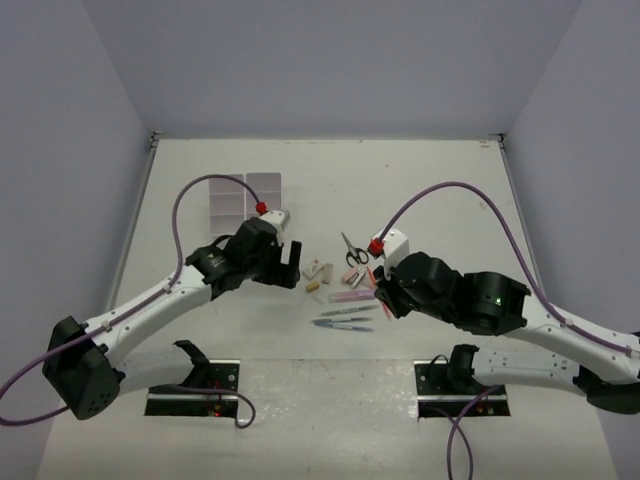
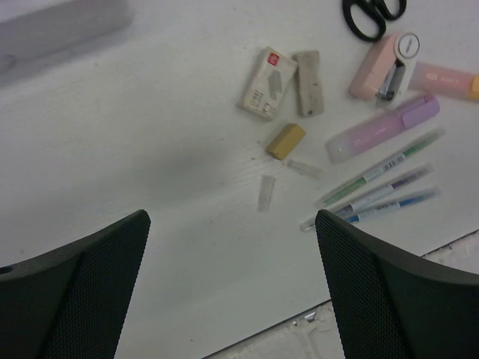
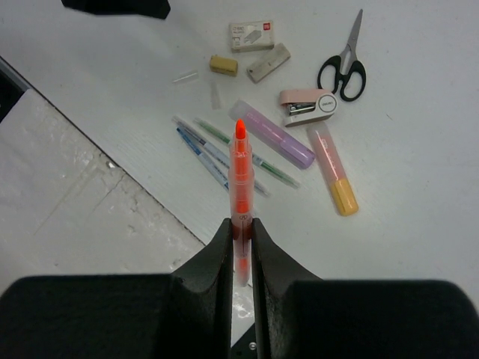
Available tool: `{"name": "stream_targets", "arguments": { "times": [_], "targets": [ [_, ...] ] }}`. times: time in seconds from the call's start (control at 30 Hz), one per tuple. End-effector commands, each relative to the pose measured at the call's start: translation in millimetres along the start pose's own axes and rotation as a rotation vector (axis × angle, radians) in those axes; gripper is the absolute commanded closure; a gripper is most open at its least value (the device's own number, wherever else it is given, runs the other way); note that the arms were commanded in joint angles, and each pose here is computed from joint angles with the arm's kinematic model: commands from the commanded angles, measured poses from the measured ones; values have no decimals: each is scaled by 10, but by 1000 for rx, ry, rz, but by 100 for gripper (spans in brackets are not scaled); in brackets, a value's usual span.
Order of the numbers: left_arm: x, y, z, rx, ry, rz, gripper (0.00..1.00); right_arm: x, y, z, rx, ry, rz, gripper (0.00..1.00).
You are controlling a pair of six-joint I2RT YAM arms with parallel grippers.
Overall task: Sort the stationery into containers
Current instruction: Pick up the pen from the center of the board, then close the pen cap on the pen.
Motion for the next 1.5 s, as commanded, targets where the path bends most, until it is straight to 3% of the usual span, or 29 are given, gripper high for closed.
{"name": "stream_targets", "arguments": {
  "times": [0.0, 0.27, 0.5, 0.67, 0.83, 1.03, 1.13, 1.47],
  "targets": [
    [-229, -109, 15, 37, -8, 17, 6, -49, 9, 77, 0, -58, 85, 100],
    [-331, -29, -61, -57, 3, -168, 7, -84, -43, 57, -63, -47, 120, 100],
    [-355, -242, 250, 88, 54, 7, 23, -129, -45, -91, -121, -22, 156, 100],
    [-387, -337, 251, 107, 48, 39, 24, -126, -56, -72, -113, -21, 159, 100],
    [-429, -273, 194, 74, 25, 42, 15, -89, -149, 74, -43, -30, 128, 100],
    [-353, -359, 270, 122, 55, 119, 25, -88, -172, 89, -25, -29, 119, 100],
    [-333, -429, 307, 155, 57, 149, 38, -75, -175, 77, -20, -16, 111, 100],
    [-381, -499, 333, 222, 15, 233, 40, -51, -276, 101, 79, -3, 46, 100]
  ]
}}
Point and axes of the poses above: each gripper's point midway between its finger pads, its own z axis out along the fingers, its own x axis along the line the jaws close on, y = z × x, the point moved 1 cm from there along -z, back along the fingers, and after that the axes turned 5 degrees about -z, right-handed, at the moved point
